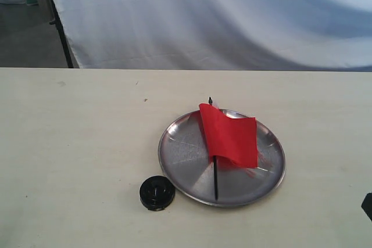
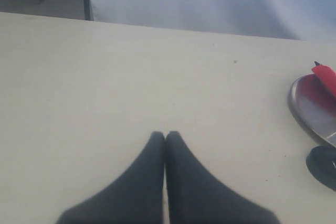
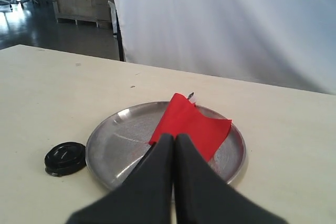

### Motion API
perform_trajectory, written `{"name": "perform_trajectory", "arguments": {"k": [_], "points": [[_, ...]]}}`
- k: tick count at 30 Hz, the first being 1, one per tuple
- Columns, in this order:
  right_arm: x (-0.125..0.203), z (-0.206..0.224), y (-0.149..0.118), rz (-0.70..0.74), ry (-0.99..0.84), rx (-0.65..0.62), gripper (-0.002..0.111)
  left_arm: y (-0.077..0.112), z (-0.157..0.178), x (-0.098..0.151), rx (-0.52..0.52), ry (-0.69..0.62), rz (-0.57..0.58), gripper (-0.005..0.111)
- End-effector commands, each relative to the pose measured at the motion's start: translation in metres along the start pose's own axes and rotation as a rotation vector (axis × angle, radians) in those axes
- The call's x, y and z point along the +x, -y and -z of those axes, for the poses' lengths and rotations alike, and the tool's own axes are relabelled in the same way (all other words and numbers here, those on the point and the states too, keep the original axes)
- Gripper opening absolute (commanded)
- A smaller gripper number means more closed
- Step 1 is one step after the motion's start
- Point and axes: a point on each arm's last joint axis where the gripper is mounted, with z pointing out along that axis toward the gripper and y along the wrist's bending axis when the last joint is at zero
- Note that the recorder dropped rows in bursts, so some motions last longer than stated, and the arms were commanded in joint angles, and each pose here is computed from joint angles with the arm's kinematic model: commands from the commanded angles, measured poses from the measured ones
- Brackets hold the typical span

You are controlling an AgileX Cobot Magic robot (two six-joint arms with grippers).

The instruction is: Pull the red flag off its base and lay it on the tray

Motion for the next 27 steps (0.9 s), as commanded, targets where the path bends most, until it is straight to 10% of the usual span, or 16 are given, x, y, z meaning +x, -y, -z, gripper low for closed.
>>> {"name": "perform_trajectory", "arguments": {"k": [1, 27], "points": [[0.003, 0.000, 0.000, 0.016, -0.024, -0.001, 0.000, 0.000, 0.000, 0.001, -0.002, 0.000, -0.001, 0.000], [0.014, 0.002, 0.009, 0.125, -0.149, 0.097, 0.000, 0.000, 0.000, 0.001, -0.002, 0.000, -0.001, 0.000]]}}
